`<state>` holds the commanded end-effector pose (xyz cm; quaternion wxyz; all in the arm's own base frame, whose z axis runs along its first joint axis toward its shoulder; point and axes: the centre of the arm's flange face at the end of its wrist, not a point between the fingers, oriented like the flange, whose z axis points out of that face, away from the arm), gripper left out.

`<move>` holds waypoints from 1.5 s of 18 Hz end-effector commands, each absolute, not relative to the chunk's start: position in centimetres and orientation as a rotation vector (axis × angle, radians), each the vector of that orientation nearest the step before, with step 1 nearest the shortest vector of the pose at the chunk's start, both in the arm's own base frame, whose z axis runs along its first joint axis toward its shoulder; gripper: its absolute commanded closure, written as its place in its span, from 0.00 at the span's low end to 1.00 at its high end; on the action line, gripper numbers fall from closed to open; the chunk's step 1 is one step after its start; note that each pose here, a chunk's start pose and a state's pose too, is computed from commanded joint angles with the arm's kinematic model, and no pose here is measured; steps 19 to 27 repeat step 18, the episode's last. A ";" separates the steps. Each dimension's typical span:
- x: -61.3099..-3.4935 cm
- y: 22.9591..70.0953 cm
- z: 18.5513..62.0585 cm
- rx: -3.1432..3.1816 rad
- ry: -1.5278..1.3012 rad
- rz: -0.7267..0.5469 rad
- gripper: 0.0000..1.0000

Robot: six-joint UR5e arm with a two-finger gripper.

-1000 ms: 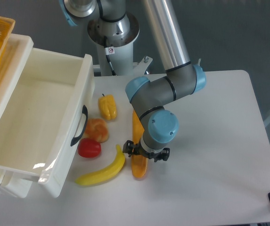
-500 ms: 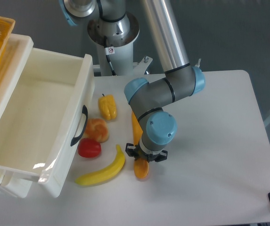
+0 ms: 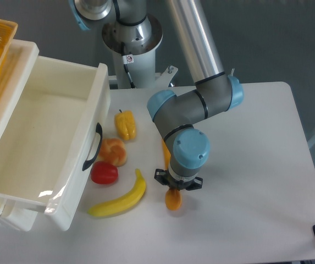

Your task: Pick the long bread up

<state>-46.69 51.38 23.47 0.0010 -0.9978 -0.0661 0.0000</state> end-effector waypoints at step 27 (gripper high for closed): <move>-55.0 44.8 31.1 -3.154 0.306 0.162 1.00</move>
